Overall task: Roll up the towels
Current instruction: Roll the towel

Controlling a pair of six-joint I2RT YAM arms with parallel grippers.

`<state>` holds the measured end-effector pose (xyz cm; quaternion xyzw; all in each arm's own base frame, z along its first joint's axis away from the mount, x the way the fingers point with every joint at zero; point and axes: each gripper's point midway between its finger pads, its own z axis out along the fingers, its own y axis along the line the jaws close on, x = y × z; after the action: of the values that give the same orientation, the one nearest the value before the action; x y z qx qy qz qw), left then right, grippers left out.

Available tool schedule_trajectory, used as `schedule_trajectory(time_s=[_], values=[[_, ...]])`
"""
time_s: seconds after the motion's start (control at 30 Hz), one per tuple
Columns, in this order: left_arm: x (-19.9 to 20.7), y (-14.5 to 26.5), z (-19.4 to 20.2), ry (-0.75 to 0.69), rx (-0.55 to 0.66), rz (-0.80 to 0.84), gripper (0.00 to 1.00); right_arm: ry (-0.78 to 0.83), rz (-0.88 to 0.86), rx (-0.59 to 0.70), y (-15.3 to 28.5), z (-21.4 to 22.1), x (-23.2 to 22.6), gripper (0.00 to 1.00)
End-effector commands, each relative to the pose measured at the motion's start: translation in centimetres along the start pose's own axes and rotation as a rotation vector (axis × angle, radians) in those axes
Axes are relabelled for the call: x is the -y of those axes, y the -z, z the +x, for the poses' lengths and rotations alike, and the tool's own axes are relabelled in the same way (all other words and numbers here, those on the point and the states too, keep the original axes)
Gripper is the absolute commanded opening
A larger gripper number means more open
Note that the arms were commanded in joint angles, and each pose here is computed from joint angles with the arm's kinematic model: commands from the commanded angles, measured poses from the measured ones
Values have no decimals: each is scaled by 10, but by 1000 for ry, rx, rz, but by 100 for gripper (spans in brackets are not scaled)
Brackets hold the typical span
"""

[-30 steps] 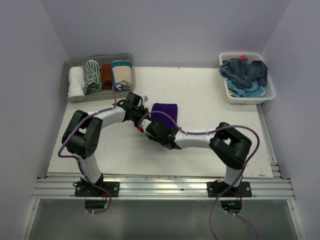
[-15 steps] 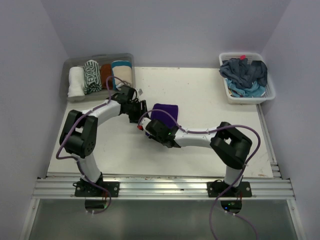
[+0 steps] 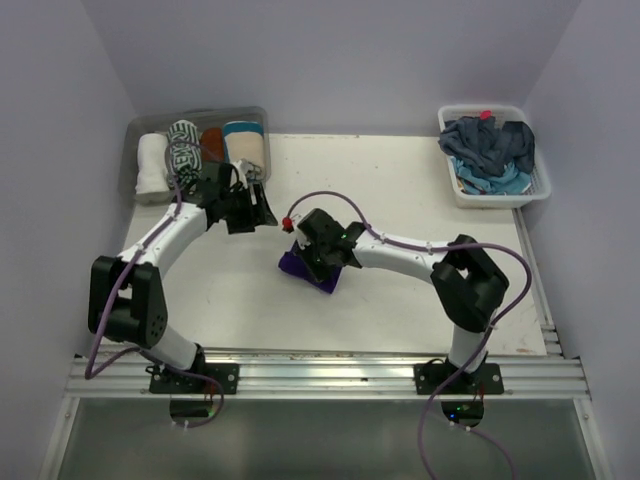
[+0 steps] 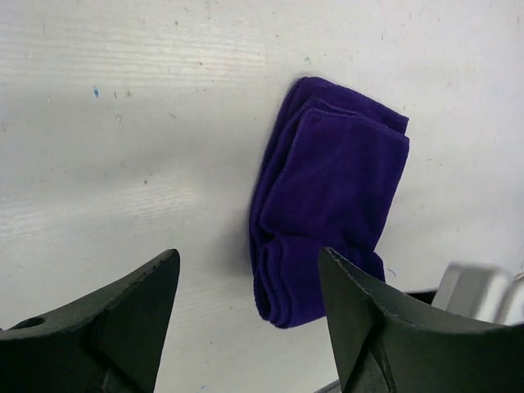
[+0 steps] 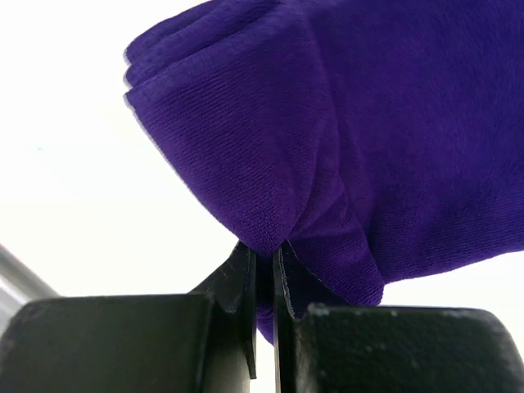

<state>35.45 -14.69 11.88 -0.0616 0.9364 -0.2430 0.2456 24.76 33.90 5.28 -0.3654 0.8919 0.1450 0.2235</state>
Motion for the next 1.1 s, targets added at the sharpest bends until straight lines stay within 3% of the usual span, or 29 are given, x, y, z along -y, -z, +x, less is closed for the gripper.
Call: schedule_trajectory(time_s=[0.0, 0.37, 0.43, 0.47, 0.57, 0.73, 0.83, 1.07], values=[[-3, 13, 12, 7, 0, -9, 73, -218, -210, -43, 6, -8, -22, 0], [1, 19, 57, 73, -21, 78, 74, -462, -464, -158, -14, -7, -31, 0], [10, 19, 59, 61, -7, 119, 65, -494, -516, -157, -12, -12, -33, 0], [17, 17, 67, 41, -21, 142, 55, -507, -527, -163, -15, -11, -32, 0], [36, 13, 75, -23, -47, 174, 37, -526, -562, -169, -14, -14, -32, 0], [45, 3, 87, -70, -100, 177, 17, -558, -616, -174, -12, -17, -32, 0], [44, -4, 86, -85, -112, 170, 10, -582, -643, -170, -10, -19, -31, 0], [43, -33, 75, -103, -131, 161, 6, -602, -660, -171, -9, -19, -27, 0]])
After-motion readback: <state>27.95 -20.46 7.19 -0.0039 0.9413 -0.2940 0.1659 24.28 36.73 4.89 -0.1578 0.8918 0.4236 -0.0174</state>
